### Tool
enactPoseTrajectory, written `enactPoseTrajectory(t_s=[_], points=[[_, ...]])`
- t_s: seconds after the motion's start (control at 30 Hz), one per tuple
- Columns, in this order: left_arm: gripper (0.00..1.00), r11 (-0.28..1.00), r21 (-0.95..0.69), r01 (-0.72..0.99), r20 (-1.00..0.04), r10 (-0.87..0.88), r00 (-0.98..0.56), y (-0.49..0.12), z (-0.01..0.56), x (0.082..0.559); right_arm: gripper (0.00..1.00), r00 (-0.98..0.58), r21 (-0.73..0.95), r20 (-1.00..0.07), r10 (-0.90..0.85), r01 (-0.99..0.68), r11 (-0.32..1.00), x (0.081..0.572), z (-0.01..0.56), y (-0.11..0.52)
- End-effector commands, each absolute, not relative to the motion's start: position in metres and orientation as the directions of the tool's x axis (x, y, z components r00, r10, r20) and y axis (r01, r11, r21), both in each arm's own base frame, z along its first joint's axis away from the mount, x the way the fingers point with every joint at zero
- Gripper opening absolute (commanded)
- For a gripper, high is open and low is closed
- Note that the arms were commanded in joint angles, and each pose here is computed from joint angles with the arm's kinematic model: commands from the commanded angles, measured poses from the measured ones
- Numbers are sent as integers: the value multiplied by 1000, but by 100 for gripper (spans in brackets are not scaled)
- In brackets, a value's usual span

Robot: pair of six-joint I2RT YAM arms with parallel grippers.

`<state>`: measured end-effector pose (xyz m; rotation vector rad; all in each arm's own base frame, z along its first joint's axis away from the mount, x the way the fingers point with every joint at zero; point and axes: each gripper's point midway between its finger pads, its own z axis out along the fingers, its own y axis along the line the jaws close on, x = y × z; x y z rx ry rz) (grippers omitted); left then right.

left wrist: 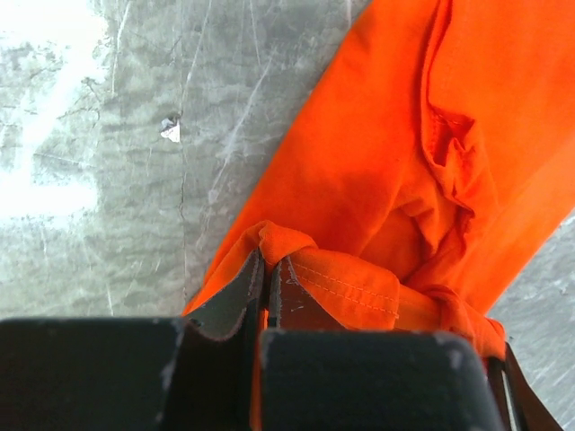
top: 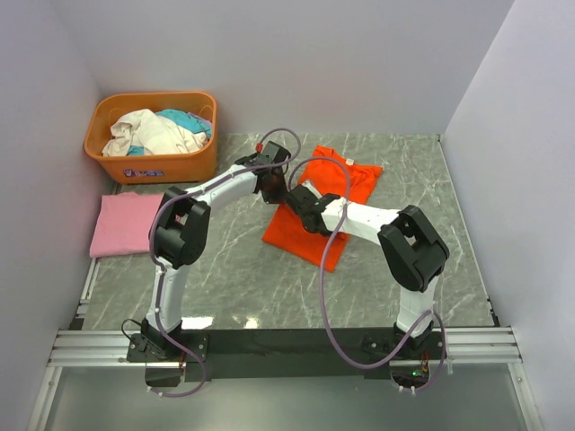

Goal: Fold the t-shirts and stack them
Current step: Fold the T-shirt at the center of the board.

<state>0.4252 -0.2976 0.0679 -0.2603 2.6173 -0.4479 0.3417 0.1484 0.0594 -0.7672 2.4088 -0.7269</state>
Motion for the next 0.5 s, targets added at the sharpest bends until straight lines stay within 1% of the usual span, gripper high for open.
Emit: enactPoseTrajectory(t_s=[0.0, 0.17, 0.2, 0.23, 0.3, 0.33, 0.4, 0.43, 0.47], points=[[2, 927, -365, -91, -448, -260, -855, -298, 64, 438, 5, -717, -646, -312, -624, -321, 692, 350, 63, 142], [3, 929, -363, -78, -450, -248, -858, -301, 60, 439, 6, -726, -644, -307, -615, -318, 696, 349, 62, 141], [4, 928, -364, -74, -450, -245, -859, -301, 61, 439, 9, -730, -649, -302, -613, -313, 693, 349, 63, 140], [6, 929, -361, -75, -449, -244, -859, -300, 61, 439, 13, -735, -647, -305, -606, -307, 698, 349, 63, 140], [9, 930, -360, -73, -452, -242, -859, -300, 62, 438, 20, -737, -648, -312, -600, -298, 701, 349, 66, 140], [16, 928, -365, -74, -461, -249, -852, -299, 67, 439, 26, -738, -647, -321, -594, -287, 706, 350, 68, 140], [24, 927, -370, -69, -473, -252, -844, -297, 76, 438, 30, -734, -653, -337, -589, -269, 708, 352, 78, 139], [31, 926, -371, -71, -483, -258, -837, -296, 80, 439, 32, -732, -654, -345, -588, -262, 710, 353, 82, 139], [35, 926, -372, -71, -489, -260, -832, -295, 84, 439, 32, -732, -652, -355, -582, -253, 715, 354, 87, 137]])
